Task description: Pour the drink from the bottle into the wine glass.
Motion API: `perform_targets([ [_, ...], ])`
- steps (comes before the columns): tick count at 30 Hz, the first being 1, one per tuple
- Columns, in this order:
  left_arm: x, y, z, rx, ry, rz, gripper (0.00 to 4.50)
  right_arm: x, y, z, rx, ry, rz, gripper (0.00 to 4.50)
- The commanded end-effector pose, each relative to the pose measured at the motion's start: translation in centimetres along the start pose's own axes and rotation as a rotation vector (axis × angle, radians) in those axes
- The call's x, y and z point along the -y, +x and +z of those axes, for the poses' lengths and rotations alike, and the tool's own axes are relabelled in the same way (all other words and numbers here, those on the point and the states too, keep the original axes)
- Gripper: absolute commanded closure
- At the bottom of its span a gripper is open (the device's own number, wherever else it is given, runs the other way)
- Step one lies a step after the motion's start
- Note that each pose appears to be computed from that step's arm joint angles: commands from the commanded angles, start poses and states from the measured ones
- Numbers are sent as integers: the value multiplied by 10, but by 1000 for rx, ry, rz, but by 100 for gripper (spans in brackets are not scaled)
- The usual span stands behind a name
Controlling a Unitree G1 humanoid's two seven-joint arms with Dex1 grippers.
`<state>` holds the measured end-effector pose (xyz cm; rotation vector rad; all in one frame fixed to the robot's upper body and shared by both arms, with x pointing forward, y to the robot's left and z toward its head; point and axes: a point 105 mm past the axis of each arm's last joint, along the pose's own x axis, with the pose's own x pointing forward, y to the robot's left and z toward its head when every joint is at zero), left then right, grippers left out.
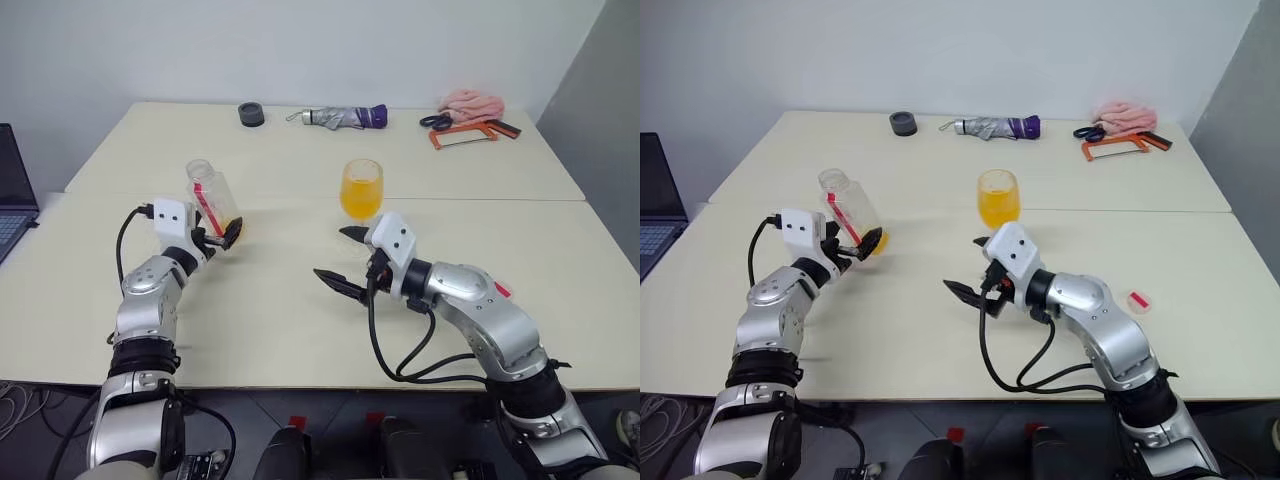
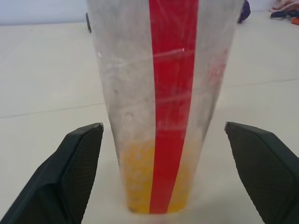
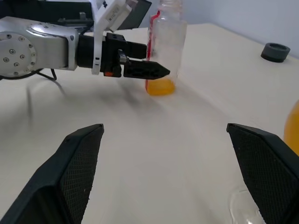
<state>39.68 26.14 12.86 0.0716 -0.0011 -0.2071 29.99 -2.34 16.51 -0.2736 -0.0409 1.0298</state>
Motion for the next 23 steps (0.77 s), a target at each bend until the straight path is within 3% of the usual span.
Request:
perform_targets([
  [1,0,-7,16,70,64,19,4,3,-11,-5,30,-42,-43,0],
  [9,-3,-35,13,78,49,140,4,27,-52,-50,143,65,-434,0],
  [14,17,-52,15,99,-1,142,4,49,-72,-65,183,133,-679,0],
  [23,29,-67,15,108,-6,138,4,59,-75,-72,179,141,-711,0],
])
